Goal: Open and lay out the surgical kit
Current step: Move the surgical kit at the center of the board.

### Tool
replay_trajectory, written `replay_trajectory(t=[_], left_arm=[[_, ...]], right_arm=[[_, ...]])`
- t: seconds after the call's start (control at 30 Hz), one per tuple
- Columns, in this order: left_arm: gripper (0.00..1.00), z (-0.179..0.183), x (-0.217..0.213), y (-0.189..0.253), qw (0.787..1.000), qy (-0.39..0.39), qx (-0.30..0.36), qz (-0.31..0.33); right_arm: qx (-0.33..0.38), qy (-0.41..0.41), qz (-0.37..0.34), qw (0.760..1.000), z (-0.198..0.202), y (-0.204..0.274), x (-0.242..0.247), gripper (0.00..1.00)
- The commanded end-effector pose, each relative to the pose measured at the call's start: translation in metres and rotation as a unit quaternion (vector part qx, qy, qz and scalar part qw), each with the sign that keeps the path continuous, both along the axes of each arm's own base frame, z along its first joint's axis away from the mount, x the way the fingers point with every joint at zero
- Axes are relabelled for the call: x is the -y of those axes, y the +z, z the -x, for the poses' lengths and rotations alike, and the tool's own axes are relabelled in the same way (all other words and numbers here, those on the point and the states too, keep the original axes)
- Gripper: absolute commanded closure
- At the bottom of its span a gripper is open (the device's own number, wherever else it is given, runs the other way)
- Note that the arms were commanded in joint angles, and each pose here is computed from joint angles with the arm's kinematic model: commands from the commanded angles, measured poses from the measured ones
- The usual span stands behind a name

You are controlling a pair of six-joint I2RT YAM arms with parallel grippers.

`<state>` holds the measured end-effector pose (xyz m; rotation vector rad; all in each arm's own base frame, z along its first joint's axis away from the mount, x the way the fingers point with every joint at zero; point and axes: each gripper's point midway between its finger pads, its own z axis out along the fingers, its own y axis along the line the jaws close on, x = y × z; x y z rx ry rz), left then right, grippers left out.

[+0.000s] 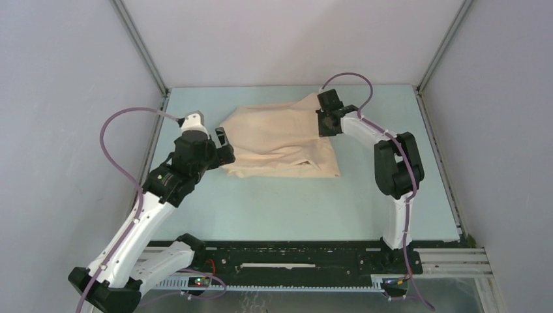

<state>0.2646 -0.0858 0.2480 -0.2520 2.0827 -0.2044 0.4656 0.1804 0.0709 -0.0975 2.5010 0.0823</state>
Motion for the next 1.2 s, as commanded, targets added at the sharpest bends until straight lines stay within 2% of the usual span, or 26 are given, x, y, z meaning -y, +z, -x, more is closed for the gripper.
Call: replay_trajectory(t=[0.0,0.3,0.53,0.6,0.73,0.8,0.97,1.07,1.17], left_arm=[[0.00,-0.019,0.010,0.021,0.999,0.003,0.030,0.033],[0.00,-0.058,0.021,-0.001,0.999,0.010,-0.001,0.044],[0.00,-0.071,0.023,-0.017,0.998,0.006,-0.022,0.061],[0.00,-0.071,0.024,-0.018,0.998,0.004,-0.023,0.064],[0.00,-0.067,0.023,-0.015,0.997,0.001,-0.019,0.068],[0.00,-0.062,0.021,-0.013,0.997,0.001,-0.017,0.070],[0.00,-0.045,0.011,-0.014,0.997,0.012,-0.012,0.071],[0.00,-0.031,0.002,-0.018,0.997,0.026,-0.009,0.075],[0.00,-0.015,-0.005,-0.017,0.996,0.034,0.001,0.083]], right_arm=[[0.103,-0.060,0.002,0.993,-0.042,0.071,0.047,1.00],[0.103,-0.082,-0.001,0.991,-0.054,0.078,0.078,1.00],[0.092,-0.099,-0.004,0.991,-0.051,0.075,0.096,1.00],[0.091,-0.101,-0.004,0.991,-0.050,0.078,0.097,0.91],[0.101,-0.100,0.003,0.990,-0.046,0.093,0.093,0.50],[0.108,-0.096,0.016,0.989,-0.043,0.105,0.088,0.36],[0.128,-0.058,0.018,0.990,-0.028,0.141,0.057,0.23],[0.140,0.012,-0.026,0.990,-0.012,0.156,0.007,0.22],[0.160,0.089,-0.036,0.982,0.007,0.163,-0.051,0.21]])
